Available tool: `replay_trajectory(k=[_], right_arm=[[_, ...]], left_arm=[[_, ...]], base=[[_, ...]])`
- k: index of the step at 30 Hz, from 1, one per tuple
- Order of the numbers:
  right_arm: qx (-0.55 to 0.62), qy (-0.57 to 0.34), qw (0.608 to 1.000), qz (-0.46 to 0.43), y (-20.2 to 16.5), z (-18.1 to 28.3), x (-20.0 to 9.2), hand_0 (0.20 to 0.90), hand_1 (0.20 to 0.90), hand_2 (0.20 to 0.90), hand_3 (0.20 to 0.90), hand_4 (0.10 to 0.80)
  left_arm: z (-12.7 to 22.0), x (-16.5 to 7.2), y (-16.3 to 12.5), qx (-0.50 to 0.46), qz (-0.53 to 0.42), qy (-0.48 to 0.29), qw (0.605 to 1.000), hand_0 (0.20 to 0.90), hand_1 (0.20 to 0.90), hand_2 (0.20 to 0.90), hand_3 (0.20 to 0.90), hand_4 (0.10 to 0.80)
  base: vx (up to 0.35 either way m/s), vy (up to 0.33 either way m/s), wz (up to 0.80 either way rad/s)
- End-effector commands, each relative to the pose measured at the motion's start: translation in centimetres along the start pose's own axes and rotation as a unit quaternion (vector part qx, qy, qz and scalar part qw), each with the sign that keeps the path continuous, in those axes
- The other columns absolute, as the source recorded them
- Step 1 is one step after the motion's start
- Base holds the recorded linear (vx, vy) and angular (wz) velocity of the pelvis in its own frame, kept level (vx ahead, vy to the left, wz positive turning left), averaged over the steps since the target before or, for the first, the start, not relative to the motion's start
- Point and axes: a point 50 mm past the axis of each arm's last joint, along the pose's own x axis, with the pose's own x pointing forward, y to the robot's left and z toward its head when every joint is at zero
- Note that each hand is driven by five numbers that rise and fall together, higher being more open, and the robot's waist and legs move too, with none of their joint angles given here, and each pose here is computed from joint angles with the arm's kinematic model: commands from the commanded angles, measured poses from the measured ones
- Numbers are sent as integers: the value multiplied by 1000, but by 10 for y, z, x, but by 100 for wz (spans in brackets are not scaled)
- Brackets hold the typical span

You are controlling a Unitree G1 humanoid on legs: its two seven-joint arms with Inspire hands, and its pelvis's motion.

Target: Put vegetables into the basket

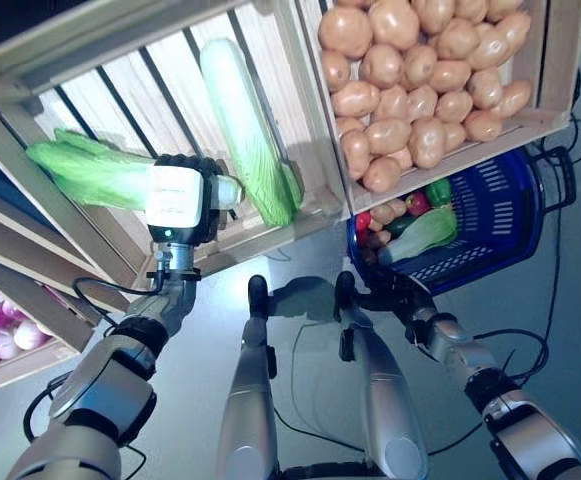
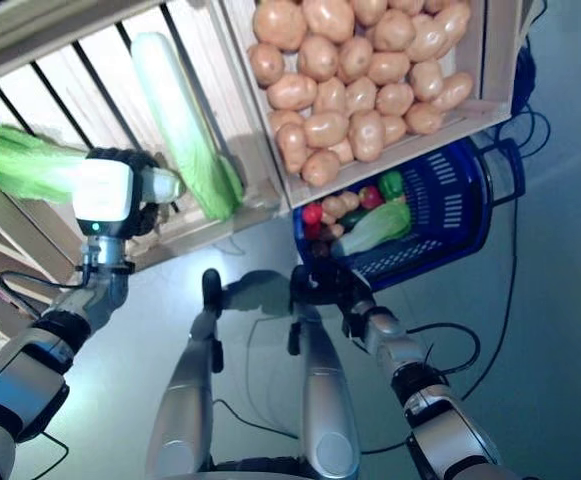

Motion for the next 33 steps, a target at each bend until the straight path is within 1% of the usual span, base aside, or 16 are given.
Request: replay_trajectory(k=[1, 5, 8, 10, 11, 14, 16, 17, 20, 22, 25, 27, 28, 29, 31, 33], right_arm=[[18, -43, 999, -21, -16, 3, -14, 900, 900, 900, 900, 800], [16, -52, 998, -29, -23, -7, -27, 900, 900, 900, 900, 800], [14, -77, 996, -29, -21, -13, -42, 900, 900, 900, 900, 800], [16, -84, 996, -29, -20, -15, -45, 900, 900, 900, 900, 800], [16, -104, 994, -27, -16, -19, -55, 900, 900, 900, 900, 800], [-1, -142, 990, -19, -10, -12, -66, 900, 900, 900, 900, 800], [-1, -171, 985, -9, -9, -5, -76, 900, 900, 900, 900, 800], [-1, -171, 985, -9, -9, -6, -76, 900, 900, 900, 900, 800], [-20, -218, 976, 12, -5, 6, -92, 900, 900, 900, 900, 800], [-20, -260, 965, 38, 2, 19, -103, 900, 900, 900, 900, 800], [-28, -287, 956, 61, 8, 29, -110, 900, 900, 900, 900, 800], [-46, -314, 944, 86, 13, 41, -116, 900, 900, 900, 900, 800], [-47, -316, 943, 88, 14, 42, -116, 900, 900, 900, 900, 800], [-54, -325, 939, 97, 18, 46, -117, 900, 900, 900, 900, 800], [-67, -341, 931, 114, 23, 55, -119, 900, 900, 900, 900, 800], [-80, -352, 923, 133, 32, 63, -119, 900, 900, 900, 900, 800]], left_arm=[[-24, 21, 35, 7, 146, 37, 988, 300, 300, 300, 300, 400], [-21, 4, 36, -23, 153, 32, 987, 300, 300, 300, 300, 400], [-17, -18, 39, -84, 158, 42, 983, 300, 300, 300, 300, 400], [-16, -24, 40, -105, 158, 49, 981, 300, 300, 300, 300, 400], [-8, -43, 43, -166, 155, 53, 972, 300, 300, 300, 300, 400], [1, -57, 56, -249, 149, 57, 955, 300, 300, 300, 300, 400], [5, -65, 71, -326, 151, 66, 931, 300, 300, 300, 300, 400], [5, -65, 71, -326, 150, 66, 931, 300, 300, 300, 300, 400], [10, -72, 90, -437, 145, 70, 885, 300, 300, 300, 300, 400], [18, -73, 100, -528, 114, 56, 840, 300, 300, 300, 300, 400], [24, -71, 106, -593, 82, 46, 799, 300, 300, 300, 300, 400], [28, -70, 108, -668, 45, 37, 742, 300, 300, 300, 300, 400], [28, -70, 108, -677, 41, 36, 734, 300, 300, 300, 300, 400], [33, -69, 106, -705, 17, 25, 708, 300, 300, 300, 300, 400], [42, -65, 106, -725, -9, 6, 689, 300, 300, 300, 300, 400], [51, -61, 103, -755, -48, -6, 654, 300, 300, 300, 300, 400]], base=[[93, 17, -4], [75, 0, -6], [94, -27, -1], [108, -40, 4], [165, -69, 5], [167, -66, 5], [173, -43, 10], [149, -46, 6], [195, -64, 6], [220, -88, 21], [122, -47, 15], [130, -35, 1], [138, -33, 3], [96, -26, 7], [123, -33, 11], [129, -29, 6]])
